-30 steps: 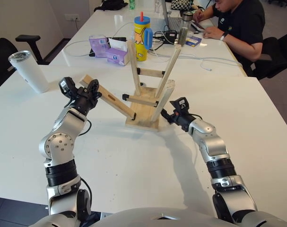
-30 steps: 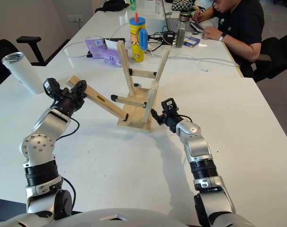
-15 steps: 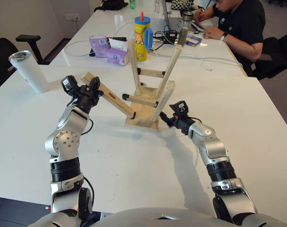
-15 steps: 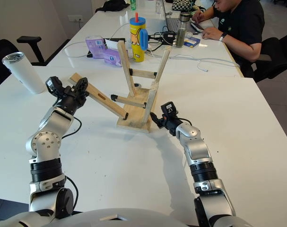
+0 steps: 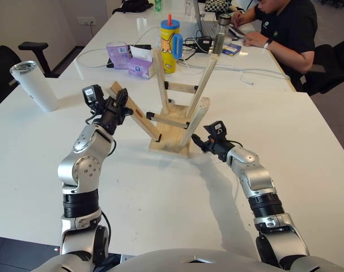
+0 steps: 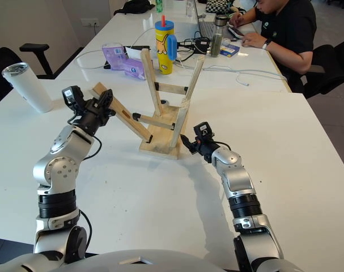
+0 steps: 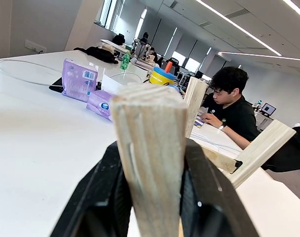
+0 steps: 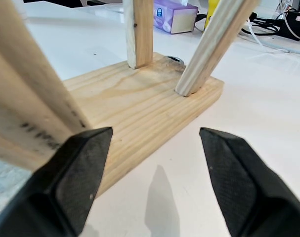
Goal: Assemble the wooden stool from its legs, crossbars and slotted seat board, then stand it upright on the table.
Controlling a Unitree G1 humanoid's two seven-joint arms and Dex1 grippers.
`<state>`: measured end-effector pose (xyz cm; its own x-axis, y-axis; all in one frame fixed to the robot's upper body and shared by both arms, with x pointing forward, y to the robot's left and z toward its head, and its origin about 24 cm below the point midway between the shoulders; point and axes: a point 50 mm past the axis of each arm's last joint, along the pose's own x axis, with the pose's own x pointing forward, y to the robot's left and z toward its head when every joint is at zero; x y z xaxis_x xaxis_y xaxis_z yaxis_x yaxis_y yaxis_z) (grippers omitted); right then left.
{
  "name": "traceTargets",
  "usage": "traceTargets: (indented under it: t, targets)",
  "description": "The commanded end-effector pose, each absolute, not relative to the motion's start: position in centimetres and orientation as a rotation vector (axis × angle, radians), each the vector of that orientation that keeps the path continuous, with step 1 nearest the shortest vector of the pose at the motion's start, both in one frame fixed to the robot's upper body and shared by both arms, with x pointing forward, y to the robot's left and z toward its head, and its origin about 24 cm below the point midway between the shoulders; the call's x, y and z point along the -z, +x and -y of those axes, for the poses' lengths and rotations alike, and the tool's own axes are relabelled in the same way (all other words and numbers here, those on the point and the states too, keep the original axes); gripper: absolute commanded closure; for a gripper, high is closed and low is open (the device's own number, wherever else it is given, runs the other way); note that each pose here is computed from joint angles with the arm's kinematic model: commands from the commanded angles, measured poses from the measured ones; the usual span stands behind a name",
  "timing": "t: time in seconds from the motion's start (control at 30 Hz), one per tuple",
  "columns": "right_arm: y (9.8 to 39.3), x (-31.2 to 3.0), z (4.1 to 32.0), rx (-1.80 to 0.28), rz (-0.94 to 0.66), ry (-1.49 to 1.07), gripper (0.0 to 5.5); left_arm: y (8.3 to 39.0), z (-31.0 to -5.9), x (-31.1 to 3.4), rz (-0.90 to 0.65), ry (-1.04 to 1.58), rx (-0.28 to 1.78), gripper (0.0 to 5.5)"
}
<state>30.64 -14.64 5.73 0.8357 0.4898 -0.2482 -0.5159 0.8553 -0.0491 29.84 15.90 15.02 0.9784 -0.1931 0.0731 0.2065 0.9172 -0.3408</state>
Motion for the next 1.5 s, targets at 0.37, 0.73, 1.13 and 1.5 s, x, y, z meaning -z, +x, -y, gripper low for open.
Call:
traceTargets:
  t: [0.37, 0.73, 1.13, 1.5]
  targets:
    - [31.6, -11.9, 16.6, -0.622, -0.063, -0.131, 2.23, 29.4, -14.8, -12.9, -0.021, -0.115, 0.257, 4.47]
    - [31.9, -19.0, 16.6, -0.659, 0.149, 0.140, 2.23, 29.6, -14.8, -11.5, -0.058, -0.013, 0.266, 4.47]
    - [31.7, -19.2, 16.1, -0.670, 0.136, 0.181, 2.23, 28.7, -13.7, -6.7, -0.282, 0.236, 0.394, 2.62]
    - [31.5, -19.7, 15.8, -0.688, 0.150, 0.223, 2.23, 29.5, -12.8, -11.3, -0.032, 0.060, 0.375, 2.62]
